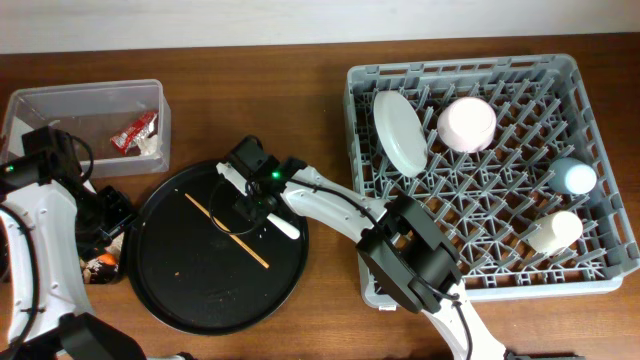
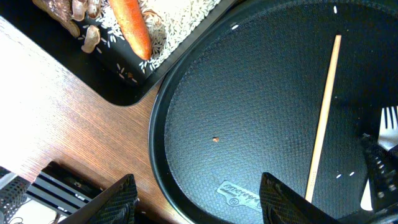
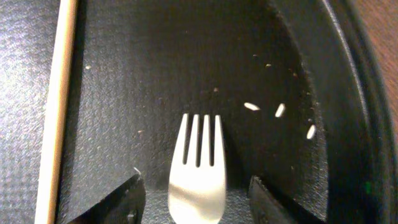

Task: Sort waste into correct bins and load items into the dishwasher rack

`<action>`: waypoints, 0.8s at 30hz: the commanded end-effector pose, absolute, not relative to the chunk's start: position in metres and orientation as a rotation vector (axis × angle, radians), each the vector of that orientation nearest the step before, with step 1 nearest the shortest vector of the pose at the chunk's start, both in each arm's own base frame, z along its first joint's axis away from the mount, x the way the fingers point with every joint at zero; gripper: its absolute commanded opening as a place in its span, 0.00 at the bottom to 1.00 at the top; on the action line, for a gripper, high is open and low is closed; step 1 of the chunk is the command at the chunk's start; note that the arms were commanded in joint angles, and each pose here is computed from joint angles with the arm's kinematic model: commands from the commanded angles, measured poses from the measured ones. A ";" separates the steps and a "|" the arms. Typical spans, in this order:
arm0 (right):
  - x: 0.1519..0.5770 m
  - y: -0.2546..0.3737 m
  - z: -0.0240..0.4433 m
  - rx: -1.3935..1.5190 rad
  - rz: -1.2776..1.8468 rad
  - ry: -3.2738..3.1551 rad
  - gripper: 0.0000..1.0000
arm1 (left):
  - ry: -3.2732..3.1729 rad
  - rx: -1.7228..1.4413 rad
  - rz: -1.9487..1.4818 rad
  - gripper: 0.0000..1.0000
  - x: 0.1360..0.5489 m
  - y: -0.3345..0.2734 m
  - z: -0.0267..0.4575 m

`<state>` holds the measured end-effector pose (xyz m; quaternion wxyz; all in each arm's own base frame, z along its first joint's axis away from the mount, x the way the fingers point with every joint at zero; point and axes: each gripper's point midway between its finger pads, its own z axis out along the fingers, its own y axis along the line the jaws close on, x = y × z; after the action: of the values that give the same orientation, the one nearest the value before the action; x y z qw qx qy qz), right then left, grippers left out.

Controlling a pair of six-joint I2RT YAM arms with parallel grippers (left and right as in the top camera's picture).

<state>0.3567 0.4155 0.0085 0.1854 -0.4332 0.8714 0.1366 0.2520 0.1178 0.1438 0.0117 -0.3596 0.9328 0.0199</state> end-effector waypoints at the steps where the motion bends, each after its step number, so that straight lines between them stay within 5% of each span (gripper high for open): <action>1: 0.355 0.405 -0.014 -1.165 0.276 2.531 0.52 | 2.895 -1.130 0.077 0.63 0.250 0.119 0.146; 10: 0.358 0.394 -0.010 -1.107 0.202 2.565 0.33 | 2.893 -1.129 0.072 0.63 0.251 0.119 0.146; 18: 0.371 0.360 0.109 -0.921 0.252 2.511 0.31 | 2.887 -1.127 0.072 0.63 0.252 0.120 0.146; 22: 0.369 0.268 0.204 -0.661 0.190 2.544 0.31 | 2.885 -1.126 0.072 0.63 0.253 0.120 0.146; 24: 0.367 0.221 0.214 -0.496 0.129 2.625 0.31 | 2.884 -1.126 0.072 0.63 0.253 0.120 0.146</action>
<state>0.3621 0.2667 0.1995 0.2313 -0.2579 0.9354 0.0714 0.2548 0.1189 0.1438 0.0178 -0.3597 0.9327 0.0198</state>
